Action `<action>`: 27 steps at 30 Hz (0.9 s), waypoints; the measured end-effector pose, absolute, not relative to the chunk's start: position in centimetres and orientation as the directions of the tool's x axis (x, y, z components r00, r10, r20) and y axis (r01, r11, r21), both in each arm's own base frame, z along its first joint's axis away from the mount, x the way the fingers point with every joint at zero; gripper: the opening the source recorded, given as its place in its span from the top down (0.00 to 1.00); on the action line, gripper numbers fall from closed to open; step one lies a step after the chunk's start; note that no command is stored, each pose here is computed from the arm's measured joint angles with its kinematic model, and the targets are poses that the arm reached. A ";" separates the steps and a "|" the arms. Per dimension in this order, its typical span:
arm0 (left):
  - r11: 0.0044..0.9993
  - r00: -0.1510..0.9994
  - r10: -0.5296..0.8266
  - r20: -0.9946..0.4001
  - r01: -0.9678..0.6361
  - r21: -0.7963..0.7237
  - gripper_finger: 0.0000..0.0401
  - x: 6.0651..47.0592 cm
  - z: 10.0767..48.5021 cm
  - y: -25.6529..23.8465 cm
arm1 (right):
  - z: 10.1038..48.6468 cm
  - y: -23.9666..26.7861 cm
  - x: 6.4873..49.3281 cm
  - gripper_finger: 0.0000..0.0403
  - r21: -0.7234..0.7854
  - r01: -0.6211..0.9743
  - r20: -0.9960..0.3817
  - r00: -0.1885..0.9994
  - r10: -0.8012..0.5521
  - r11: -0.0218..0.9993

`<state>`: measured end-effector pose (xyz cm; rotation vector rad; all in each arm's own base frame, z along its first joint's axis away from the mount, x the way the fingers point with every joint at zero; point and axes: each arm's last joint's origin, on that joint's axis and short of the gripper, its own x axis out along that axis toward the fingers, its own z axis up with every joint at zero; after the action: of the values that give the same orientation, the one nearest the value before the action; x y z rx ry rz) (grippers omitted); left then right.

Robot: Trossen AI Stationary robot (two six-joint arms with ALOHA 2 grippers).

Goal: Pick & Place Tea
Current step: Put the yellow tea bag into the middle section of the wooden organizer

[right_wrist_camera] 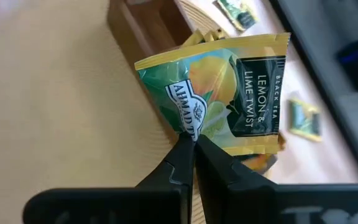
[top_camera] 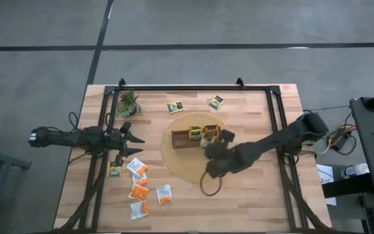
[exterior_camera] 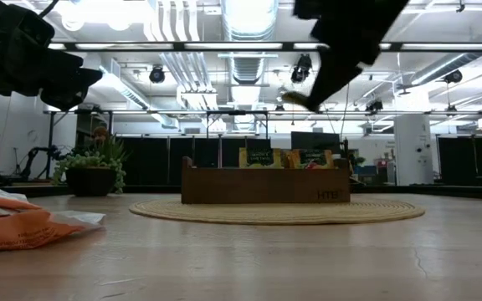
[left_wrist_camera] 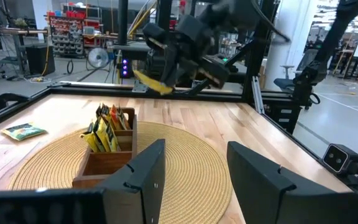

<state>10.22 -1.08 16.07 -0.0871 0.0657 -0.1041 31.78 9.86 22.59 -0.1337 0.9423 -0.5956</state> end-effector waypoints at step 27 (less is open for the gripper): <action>0.991 0.992 -0.106 -0.063 0.100 -0.090 0.58 10.2 16.0 -1.1 | 16.7 8.5 39.8 0.98 -0.726 0.344 -0.558 0.212 -0.802 0.595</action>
<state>10.23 -1.08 16.04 -0.0870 0.0682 -0.1037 39.80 8.50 16.74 -0.5073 1.0857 -0.8448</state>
